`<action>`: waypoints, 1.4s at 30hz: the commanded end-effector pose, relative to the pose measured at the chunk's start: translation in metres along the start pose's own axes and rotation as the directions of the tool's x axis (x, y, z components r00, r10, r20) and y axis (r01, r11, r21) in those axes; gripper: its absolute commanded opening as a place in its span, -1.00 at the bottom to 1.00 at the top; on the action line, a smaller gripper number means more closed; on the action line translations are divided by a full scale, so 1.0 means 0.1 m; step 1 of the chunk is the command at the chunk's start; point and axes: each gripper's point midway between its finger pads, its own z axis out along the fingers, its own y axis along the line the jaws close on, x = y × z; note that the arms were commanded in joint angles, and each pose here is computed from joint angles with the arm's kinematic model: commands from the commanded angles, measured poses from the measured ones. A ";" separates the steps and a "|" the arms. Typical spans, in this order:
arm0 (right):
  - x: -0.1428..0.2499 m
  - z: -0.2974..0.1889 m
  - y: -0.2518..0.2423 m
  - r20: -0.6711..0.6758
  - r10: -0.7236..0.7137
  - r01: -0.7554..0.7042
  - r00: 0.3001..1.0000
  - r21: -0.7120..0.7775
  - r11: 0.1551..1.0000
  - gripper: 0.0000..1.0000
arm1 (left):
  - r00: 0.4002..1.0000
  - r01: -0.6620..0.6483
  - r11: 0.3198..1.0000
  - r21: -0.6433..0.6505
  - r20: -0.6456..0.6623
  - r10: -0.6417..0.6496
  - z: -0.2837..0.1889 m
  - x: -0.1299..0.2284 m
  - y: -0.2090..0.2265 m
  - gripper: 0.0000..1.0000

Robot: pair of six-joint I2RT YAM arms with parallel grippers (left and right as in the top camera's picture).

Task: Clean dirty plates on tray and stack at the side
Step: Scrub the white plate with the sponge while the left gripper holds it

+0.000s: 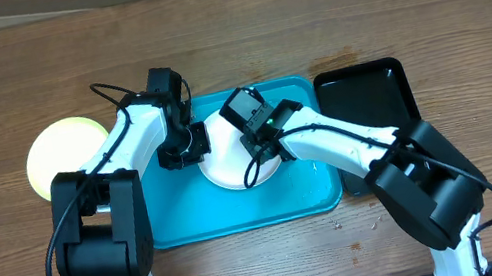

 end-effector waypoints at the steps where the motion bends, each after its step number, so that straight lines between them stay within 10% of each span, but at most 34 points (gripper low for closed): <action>1: 0.26 0.23 0.13 -0.107 0.023 -0.030 0.994 -0.064 0.997 -0.92 | 0.996 -0.021 0.997 -0.079 -0.082 0.015 0.29 0.20 0.16 -0.92; 17: 0.23 0.09 0.73 -0.213 0.185 -0.255 0.959 -0.372 0.892 -0.93 | 0.997 -0.022 0.996 -0.082 -0.082 0.015 0.29 0.20 0.16 -0.92; 30: -0.99 -1.29 0.06 0.079 0.338 -0.213 0.938 -0.637 0.741 -0.93 | 0.997 -0.022 0.996 -0.082 -0.082 0.015 0.29 0.20 0.17 -0.92; 42: 0.06 -1.59 -1.66 -0.106 0.506 -0.514 0.856 -0.274 0.813 -0.92 | 0.997 -0.023 0.997 -0.080 -0.074 0.017 0.27 0.17 0.15 -0.92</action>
